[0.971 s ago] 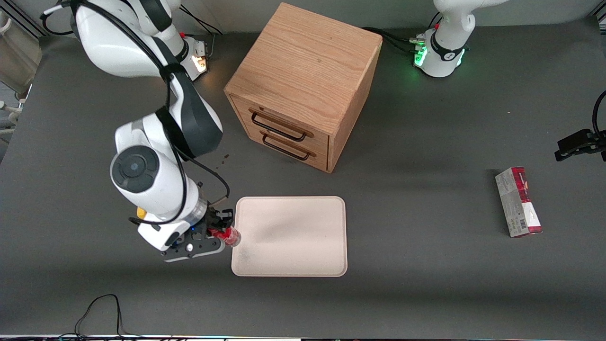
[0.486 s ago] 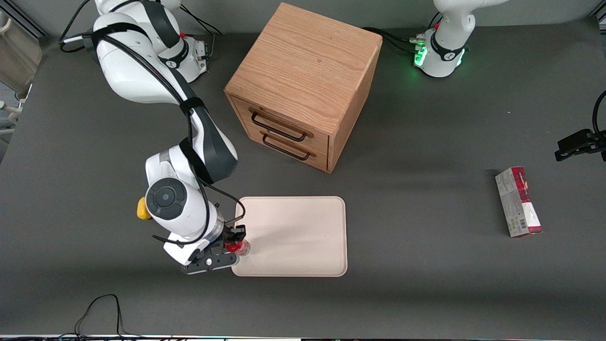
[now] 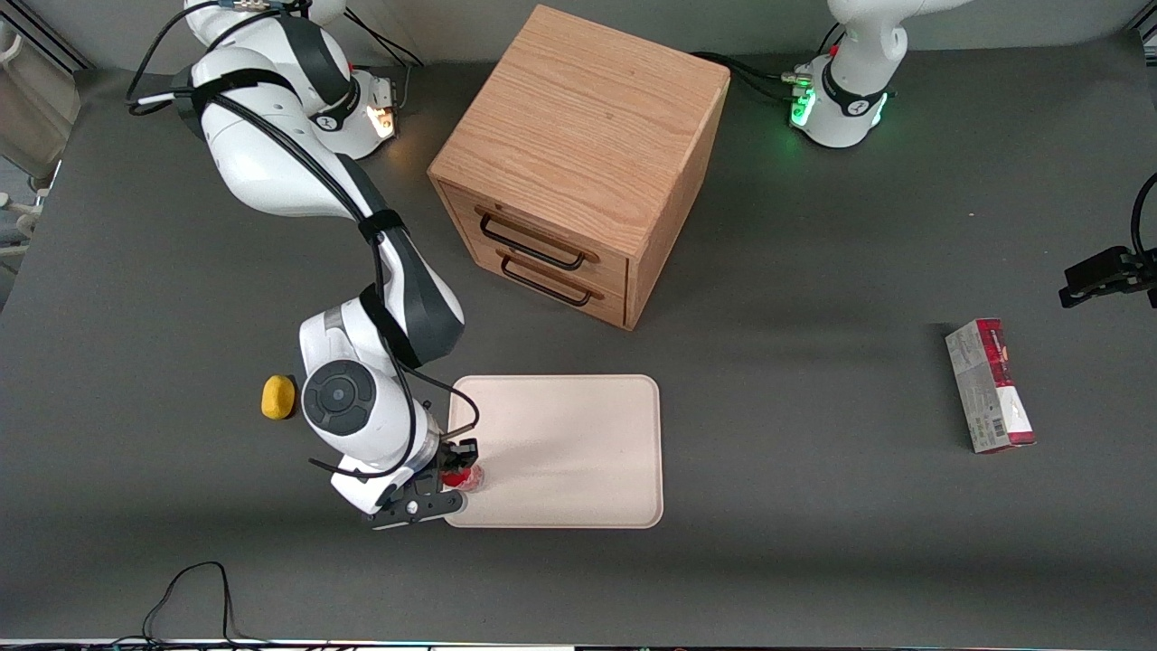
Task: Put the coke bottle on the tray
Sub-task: 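Lower the bottle onto the tray's edge and open the right gripper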
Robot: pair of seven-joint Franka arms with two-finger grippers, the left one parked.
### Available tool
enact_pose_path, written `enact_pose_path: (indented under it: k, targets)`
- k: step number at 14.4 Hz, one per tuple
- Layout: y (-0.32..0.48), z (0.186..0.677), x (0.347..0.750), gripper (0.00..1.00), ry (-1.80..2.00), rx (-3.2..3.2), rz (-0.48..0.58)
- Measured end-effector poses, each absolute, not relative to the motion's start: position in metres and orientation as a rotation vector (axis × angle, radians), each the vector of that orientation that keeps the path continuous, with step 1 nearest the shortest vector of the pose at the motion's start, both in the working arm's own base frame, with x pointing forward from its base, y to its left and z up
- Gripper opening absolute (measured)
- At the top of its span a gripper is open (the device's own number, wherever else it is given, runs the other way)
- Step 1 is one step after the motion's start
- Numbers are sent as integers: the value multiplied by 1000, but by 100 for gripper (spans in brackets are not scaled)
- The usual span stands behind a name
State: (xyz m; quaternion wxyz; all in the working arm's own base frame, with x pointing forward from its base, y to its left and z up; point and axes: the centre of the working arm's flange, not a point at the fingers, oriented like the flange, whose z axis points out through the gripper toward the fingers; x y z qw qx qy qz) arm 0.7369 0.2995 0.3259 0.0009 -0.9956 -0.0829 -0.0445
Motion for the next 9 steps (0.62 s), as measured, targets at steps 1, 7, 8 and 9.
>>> enact_pose_path:
  k: [1, 7, 8, 9]
  targets:
    - [299, 324, 737, 32, -260, -3126, -139]
    - [299, 344, 738, 76, -253, -3123, -158]
    - [297, 355, 736, 85, -252, -3127, -146]
    - [295, 371, 733, 94, -249, -3133, -132]
